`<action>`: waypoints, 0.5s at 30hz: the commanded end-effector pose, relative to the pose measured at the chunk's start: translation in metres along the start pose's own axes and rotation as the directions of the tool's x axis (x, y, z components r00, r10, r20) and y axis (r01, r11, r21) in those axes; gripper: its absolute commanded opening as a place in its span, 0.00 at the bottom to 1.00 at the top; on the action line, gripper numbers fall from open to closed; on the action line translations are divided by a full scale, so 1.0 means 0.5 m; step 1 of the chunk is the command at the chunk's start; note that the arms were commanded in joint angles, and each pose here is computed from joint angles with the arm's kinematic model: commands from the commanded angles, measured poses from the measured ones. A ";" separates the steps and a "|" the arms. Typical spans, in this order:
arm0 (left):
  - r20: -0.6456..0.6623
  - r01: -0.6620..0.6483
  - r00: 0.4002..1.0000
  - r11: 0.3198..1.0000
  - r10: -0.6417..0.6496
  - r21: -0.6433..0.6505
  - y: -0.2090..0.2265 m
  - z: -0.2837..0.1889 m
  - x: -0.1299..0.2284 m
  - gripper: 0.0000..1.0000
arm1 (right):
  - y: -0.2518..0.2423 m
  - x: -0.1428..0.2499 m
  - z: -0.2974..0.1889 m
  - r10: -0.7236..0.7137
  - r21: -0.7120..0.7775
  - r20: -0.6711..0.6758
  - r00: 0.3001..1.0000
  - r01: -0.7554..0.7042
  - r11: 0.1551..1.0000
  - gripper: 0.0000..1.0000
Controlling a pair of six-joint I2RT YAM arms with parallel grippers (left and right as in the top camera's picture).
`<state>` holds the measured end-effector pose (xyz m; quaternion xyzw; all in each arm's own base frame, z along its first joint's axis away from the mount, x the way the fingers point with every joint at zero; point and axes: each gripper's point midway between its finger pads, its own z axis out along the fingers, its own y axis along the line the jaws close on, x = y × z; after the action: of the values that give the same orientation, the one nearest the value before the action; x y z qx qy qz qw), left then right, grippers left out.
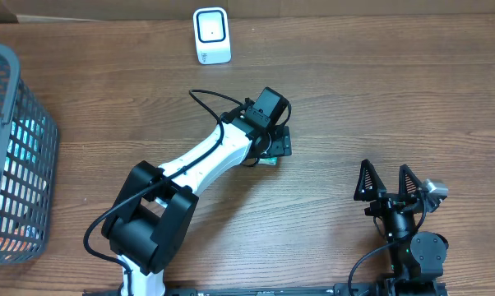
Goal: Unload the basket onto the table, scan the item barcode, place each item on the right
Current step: 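Carry the Kleenex pack forward and release it on the table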
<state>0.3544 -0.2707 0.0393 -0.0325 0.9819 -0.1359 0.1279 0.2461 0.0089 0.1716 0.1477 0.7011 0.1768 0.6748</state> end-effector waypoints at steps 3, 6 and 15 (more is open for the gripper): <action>-0.007 -0.002 1.000 1.000 0.002 0.008 -0.008 -0.010 -0.008 0.89 | -0.004 0.002 0.000 -0.001 0.003 0.006 1.000 0.001 1.000 1.00; 0.002 -0.040 0.999 0.999 0.040 -0.017 -0.010 -0.038 -0.030 1.00 | -0.004 0.002 0.000 -0.001 0.003 0.006 1.000 0.001 1.000 1.00; 0.069 -0.050 0.996 0.993 0.058 -0.107 0.014 -0.254 -0.161 1.00 | -0.004 0.002 0.000 -0.001 0.003 0.006 1.000 0.001 1.000 1.00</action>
<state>0.3748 -0.2410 0.1317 -0.0207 0.9893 -0.0867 0.1152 0.2461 0.0089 0.1716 0.1476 0.7012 0.1767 0.6748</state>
